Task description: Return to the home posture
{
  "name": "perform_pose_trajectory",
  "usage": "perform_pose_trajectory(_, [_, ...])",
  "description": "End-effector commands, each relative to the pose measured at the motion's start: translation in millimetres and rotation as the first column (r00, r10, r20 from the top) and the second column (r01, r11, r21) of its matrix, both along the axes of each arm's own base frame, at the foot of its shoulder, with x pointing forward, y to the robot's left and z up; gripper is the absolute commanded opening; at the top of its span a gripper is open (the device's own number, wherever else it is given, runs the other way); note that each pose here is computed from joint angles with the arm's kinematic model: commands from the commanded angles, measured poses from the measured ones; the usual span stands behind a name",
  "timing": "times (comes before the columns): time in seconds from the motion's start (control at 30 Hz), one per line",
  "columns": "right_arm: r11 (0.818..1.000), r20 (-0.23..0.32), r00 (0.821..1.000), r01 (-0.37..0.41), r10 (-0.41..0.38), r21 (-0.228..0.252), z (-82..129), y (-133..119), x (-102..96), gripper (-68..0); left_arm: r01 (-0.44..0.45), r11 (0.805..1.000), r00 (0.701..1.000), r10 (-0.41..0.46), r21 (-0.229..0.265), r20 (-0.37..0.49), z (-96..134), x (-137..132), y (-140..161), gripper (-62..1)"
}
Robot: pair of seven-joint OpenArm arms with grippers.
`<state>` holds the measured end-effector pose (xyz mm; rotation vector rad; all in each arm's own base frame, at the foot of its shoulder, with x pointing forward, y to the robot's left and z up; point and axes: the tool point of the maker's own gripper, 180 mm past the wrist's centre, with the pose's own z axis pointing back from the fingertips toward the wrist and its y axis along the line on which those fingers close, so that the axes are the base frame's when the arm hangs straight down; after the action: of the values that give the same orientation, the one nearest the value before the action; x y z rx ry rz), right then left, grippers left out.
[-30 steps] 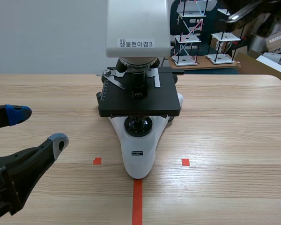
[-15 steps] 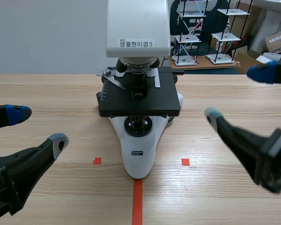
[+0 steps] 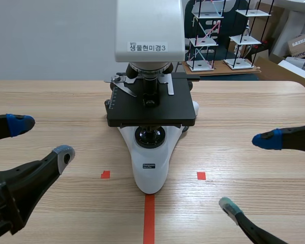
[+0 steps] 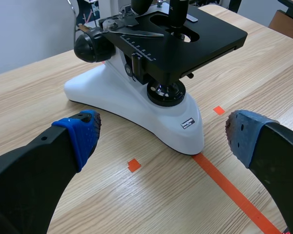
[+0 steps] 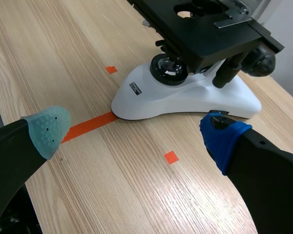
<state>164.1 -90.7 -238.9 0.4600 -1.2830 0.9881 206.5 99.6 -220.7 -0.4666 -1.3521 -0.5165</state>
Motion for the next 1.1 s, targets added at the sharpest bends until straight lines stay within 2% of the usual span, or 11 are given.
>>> perform_pose_trajectory(0.0, [0.999,0.046,0.999,0.0,-0.001,0.036,13.3,2.1,6.5,-9.3,0.003,1.0,1.0,-0.002,-0.021,0.025,8.7,1.1,-2.4,-6.9])
perform_pose_trajectory(1.07, [0.999,0.06,0.998,0.004,-0.007,0.042,16.0,1.9,9.5,-9.3,0.003,1.0,1.0,-0.002,-0.02,0.025,8.7,1.1,-2.4,-6.9])
